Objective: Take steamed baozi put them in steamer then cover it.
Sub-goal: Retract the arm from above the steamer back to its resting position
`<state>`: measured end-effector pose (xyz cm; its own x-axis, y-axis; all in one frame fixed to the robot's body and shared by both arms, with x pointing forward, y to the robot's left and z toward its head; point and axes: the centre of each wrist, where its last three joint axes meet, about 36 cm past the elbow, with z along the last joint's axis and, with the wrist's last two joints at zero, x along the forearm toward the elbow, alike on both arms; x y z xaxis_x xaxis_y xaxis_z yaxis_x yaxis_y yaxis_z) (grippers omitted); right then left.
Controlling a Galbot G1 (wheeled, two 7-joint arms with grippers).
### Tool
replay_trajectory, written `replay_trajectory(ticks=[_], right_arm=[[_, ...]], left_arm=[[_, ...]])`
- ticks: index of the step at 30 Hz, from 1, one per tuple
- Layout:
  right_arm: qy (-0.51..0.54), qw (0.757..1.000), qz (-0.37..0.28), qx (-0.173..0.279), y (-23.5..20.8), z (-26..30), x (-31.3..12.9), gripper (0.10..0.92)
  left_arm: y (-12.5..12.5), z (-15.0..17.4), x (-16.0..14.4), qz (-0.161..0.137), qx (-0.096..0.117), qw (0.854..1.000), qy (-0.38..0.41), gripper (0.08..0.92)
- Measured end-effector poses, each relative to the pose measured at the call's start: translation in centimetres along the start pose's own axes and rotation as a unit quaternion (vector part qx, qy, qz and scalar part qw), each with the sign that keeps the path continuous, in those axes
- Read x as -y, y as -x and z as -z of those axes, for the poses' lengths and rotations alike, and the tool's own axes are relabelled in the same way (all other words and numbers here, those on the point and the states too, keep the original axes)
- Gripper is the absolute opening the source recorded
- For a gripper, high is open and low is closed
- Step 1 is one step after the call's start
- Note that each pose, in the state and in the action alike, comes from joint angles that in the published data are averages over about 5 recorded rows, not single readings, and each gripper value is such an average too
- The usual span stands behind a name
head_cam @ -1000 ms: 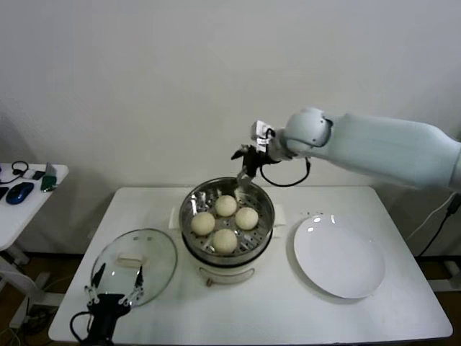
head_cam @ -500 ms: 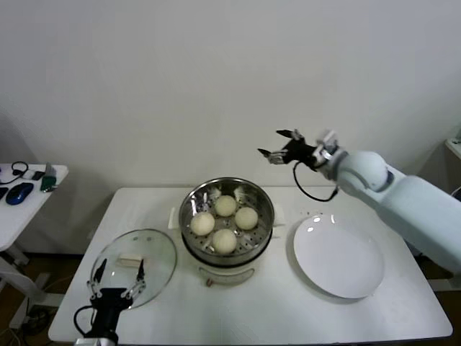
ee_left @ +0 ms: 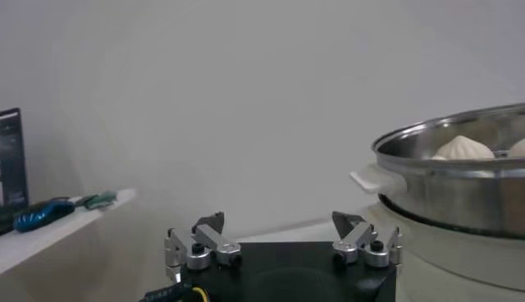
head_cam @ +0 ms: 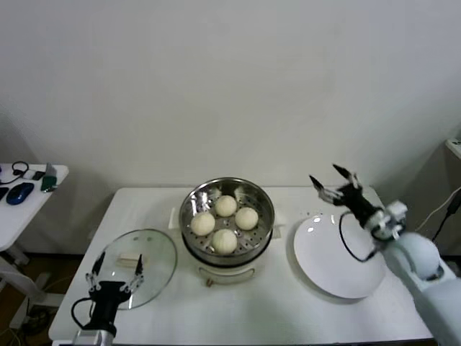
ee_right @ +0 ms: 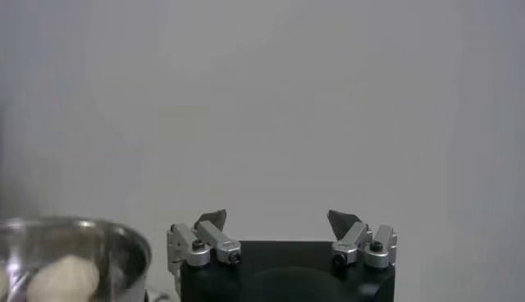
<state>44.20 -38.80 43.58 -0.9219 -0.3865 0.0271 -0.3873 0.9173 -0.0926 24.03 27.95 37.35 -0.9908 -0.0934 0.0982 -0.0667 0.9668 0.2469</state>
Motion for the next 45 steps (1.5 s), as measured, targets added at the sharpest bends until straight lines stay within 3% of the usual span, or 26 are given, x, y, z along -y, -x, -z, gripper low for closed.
replay_trajectory(ticks=[6,11,15,22,33,38,45], right_arm=[[0.032,0.999,-0.038,-0.007,-7.4,-7.5,-2.4,0.823],[0.048,0.996,-0.069,0.008,-11.4,-10.8,-4.6,0.823],[0.06,0.994,-0.091,0.008,-13.9,-12.9,-6.3,0.823],[0.078,0.99,-0.118,0.002,-17.0,-15.3,-9.3,0.823],[0.099,0.985,-0.142,0.002,-18.7,-17.0,-12.2,0.823],[0.106,0.983,-0.15,0.0,-19.3,-17.3,-13.1,0.823],[0.112,0.981,-0.157,0.001,-19.9,-17.6,-14.0,0.823]], left_arm=[[-0.1,-0.5,-0.8,0.001,0.012,0.999,0.035,0.823],[-0.2,-0.5,-1.9,0.011,0.043,0.995,0.092,0.823],[-0.3,-0.4,-2.9,0.027,0.062,0.983,0.171,0.823],[-0.1,-1.9,-3.8,0.04,0.073,0.936,0.342,0.823],[1.1,-7.7,-4.8,0.006,0.081,0.84,0.536,0.823],[2.3,-9.9,-5.2,-0.006,0.077,0.817,0.571,0.823],[3.9,-12.2,-5.5,-0.016,0.068,0.798,0.598,0.823]])
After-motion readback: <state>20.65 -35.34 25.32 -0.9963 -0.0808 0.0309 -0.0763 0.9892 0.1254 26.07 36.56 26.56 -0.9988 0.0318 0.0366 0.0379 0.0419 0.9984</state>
